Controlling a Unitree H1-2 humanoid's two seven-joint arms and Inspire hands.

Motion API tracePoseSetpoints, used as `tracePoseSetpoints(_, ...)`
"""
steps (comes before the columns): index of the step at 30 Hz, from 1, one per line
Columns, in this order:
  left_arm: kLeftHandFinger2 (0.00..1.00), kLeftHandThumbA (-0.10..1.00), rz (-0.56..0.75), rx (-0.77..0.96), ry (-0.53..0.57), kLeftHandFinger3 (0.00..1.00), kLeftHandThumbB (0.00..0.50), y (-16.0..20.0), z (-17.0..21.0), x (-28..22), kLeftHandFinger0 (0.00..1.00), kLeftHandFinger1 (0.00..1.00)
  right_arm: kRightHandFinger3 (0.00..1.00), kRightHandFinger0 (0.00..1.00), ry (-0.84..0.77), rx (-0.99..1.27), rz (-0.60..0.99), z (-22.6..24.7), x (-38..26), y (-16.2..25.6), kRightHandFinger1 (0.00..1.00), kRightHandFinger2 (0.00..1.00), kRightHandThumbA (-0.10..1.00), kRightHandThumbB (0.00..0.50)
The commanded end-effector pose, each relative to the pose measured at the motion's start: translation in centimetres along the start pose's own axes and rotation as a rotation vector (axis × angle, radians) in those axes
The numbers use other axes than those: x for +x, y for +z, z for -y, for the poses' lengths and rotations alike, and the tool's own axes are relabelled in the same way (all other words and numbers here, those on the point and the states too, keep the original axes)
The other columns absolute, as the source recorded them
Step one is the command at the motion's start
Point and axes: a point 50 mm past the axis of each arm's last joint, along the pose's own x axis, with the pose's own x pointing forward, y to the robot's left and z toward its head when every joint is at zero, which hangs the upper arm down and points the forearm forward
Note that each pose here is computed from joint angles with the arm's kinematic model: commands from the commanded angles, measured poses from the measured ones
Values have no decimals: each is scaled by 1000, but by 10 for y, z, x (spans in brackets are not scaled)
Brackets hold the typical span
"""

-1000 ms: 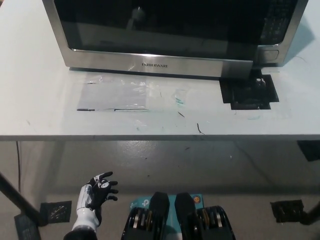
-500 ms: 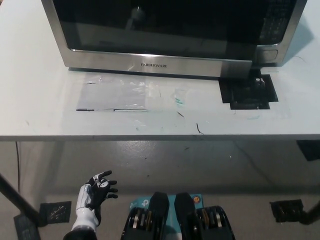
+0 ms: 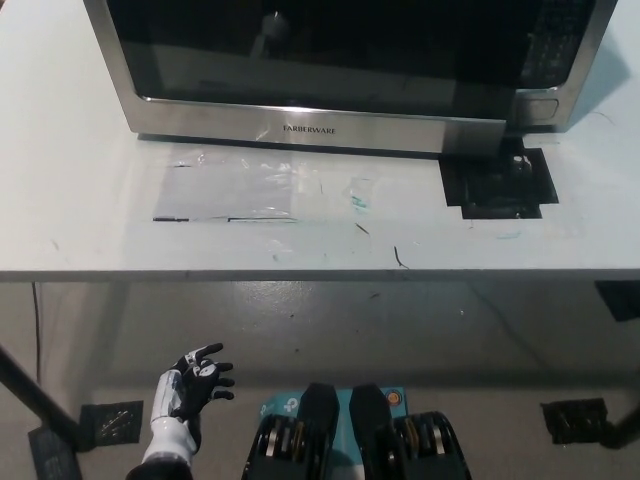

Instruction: A microwave is kept infront of the robot with its door slightly ajar. The robot uses its right hand to push the door towards the left to open it.

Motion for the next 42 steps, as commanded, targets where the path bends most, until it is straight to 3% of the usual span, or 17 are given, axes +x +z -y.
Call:
tracePoseSetpoints(1, 409, 89, 49, 5, -12, 541, 51, 11, 2, 3, 361, 357, 928, 511, 63, -47, 66, -21, 32, 13, 689, 763, 369, 200)
tracePoseSetpoints(8, 388, 85, 48, 10, -15, 523, 57, 11, 6, 3, 327, 339, 952, 559, 95, -18, -5, -48, 75, -11, 747, 816, 305, 214)
tracePoseSetpoints(10, 385, 63, 40, 6, -8, 511, 49, 11, 6, 4, 348, 349, 935, 527, 96, -14, -22, -57, 88, -19, 728, 794, 289, 211)
tracePoseSetpoints(12, 403, 51, 44, 10, -15, 520, 39, 14, 6, 5, 361, 361, 937, 536, 109, -48, -37, -66, 103, -24, 738, 803, 278, 173)
tracePoseSetpoints(17, 401, 54, 48, 18, -15, 527, 37, 14, 7, 4, 361, 359, 918, 508, 127, -58, -37, -77, 117, -28, 685, 778, 200, 148)
tracePoseSetpoints(20, 398, 72, 39, 22, -15, 530, 65, 10, 7, 2, 380, 367, 901, 474, 130, -96, -52, -87, 129, -32, 648, 746, 167, 132)
tracePoseSetpoints(21, 417, 79, 41, 26, -18, 542, 51, 11, 8, 1, 385, 376, 885, 461, 127, -107, -59, -91, 134, -32, 643, 725, 160, 126)
tracePoseSetpoints(27, 406, 62, 39, 27, -25, 531, 53, 9, 9, 1, 375, 369, 875, 500, 138, -133, -79, -94, 151, -38, 665, 710, 187, 178)
tracePoseSetpoints(31, 415, 40, 40, 29, -33, 523, 33, 11, 11, 2, 386, 378, 858, 494, 141, -191, -83, -98, 160, -41, 679, 730, 205, 178)
tracePoseSetpoints(38, 400, 57, 36, 36, -37, 535, 51, 8, 11, 1, 381, 372, 855, 498, 143, -178, -108, -110, 161, -54, 663, 725, 185, 176)
tracePoseSetpoints(42, 388, 43, 35, 27, -35, 514, 57, 10, 11, 2, 355, 352, 805, 490, 178, -197, -113, -121, 152, -62, 656, 719, 238, 205)
